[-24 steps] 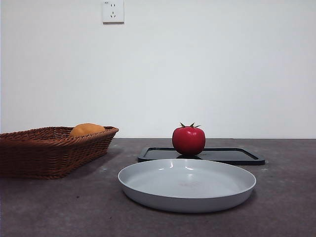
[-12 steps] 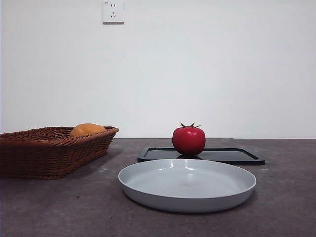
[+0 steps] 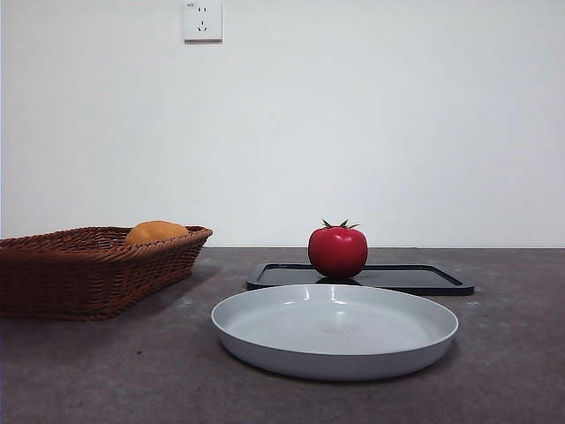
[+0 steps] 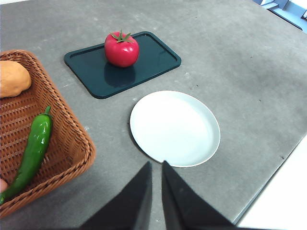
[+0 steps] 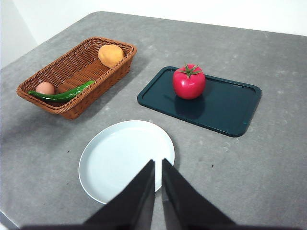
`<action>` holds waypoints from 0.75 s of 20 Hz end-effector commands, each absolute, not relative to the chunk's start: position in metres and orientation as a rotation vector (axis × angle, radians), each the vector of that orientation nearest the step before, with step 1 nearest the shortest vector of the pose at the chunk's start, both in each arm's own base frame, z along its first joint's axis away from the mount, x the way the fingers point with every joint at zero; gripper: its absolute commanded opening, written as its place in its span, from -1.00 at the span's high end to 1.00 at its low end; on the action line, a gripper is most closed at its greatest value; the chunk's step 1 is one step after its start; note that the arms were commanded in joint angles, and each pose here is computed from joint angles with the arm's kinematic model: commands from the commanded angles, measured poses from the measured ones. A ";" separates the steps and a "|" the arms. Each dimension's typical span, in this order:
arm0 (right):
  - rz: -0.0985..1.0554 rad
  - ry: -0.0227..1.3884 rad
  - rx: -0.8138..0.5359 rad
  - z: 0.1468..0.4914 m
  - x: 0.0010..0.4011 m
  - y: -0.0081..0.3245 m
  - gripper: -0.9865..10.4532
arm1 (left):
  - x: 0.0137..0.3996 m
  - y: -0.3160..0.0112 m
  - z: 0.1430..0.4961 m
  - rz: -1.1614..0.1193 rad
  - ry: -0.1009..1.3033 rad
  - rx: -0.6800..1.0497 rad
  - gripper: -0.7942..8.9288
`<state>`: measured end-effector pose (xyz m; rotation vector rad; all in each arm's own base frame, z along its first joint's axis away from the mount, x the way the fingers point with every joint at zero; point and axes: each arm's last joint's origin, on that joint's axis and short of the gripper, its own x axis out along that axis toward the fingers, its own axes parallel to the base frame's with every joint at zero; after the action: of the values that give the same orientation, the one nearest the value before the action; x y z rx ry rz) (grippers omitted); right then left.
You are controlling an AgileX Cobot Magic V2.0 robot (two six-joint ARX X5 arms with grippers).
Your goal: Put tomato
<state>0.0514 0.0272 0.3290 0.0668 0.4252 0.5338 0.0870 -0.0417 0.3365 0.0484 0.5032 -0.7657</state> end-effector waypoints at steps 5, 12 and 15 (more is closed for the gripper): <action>0.539 0.414 0.076 0.331 0.051 0.028 0.80 | 0.086 -0.037 0.339 -0.723 0.485 0.038 0.78; 0.539 0.414 0.076 0.331 0.051 0.028 0.80 | 0.089 -0.024 0.324 -0.556 0.345 0.028 0.78; 0.539 0.414 0.076 0.331 0.051 0.028 0.80 | 0.097 -0.018 0.288 -0.374 0.228 0.022 0.78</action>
<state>0.0513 0.0272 0.3290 0.0666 0.4253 0.5345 0.0954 -0.0177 0.2899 0.0376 0.2297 -0.3836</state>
